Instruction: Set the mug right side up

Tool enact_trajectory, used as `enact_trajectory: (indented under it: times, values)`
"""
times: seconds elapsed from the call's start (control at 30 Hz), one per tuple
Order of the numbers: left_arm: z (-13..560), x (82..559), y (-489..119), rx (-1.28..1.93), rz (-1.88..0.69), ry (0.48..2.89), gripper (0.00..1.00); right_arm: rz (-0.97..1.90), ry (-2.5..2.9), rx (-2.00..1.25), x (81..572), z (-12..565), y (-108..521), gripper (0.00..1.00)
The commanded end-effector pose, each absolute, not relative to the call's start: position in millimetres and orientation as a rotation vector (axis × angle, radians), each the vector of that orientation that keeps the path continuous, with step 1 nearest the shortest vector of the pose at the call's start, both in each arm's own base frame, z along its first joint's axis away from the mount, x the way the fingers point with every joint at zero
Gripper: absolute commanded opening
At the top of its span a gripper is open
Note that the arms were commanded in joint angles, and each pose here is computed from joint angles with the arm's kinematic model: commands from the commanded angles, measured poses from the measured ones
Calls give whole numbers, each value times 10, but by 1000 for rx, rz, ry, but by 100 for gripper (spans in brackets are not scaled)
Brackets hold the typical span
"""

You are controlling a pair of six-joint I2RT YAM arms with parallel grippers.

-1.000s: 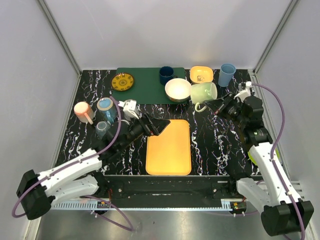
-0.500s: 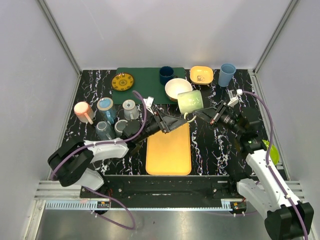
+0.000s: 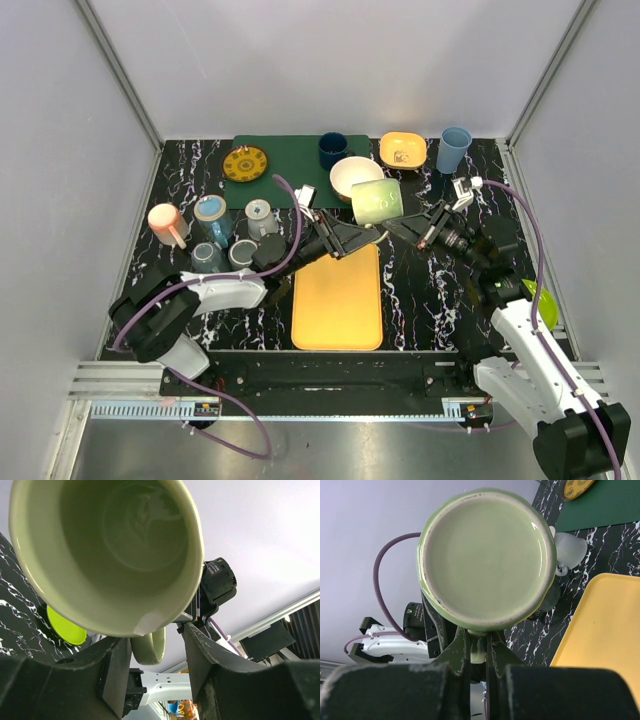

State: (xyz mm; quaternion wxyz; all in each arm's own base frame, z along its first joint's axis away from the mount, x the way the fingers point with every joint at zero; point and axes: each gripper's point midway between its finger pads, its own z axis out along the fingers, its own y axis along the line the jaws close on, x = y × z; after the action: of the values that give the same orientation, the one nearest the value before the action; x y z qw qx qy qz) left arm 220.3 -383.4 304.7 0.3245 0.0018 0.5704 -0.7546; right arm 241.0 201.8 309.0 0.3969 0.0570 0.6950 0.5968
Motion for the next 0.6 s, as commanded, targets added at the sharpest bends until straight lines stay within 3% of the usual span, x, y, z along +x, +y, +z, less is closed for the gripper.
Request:
enact_trajectory:
  times: [0.0, 0.57]
  values:
    - [3680, 2137, -3699, 53, -2089, 1199, 48, 1551, 1667, -51, 2207, 3359, 2130, 0]
    - [3958, 2121, -3397, -3, -2196, 1015, 43, 1539, 1689, -217, 1930, 3103, 2157, 0]
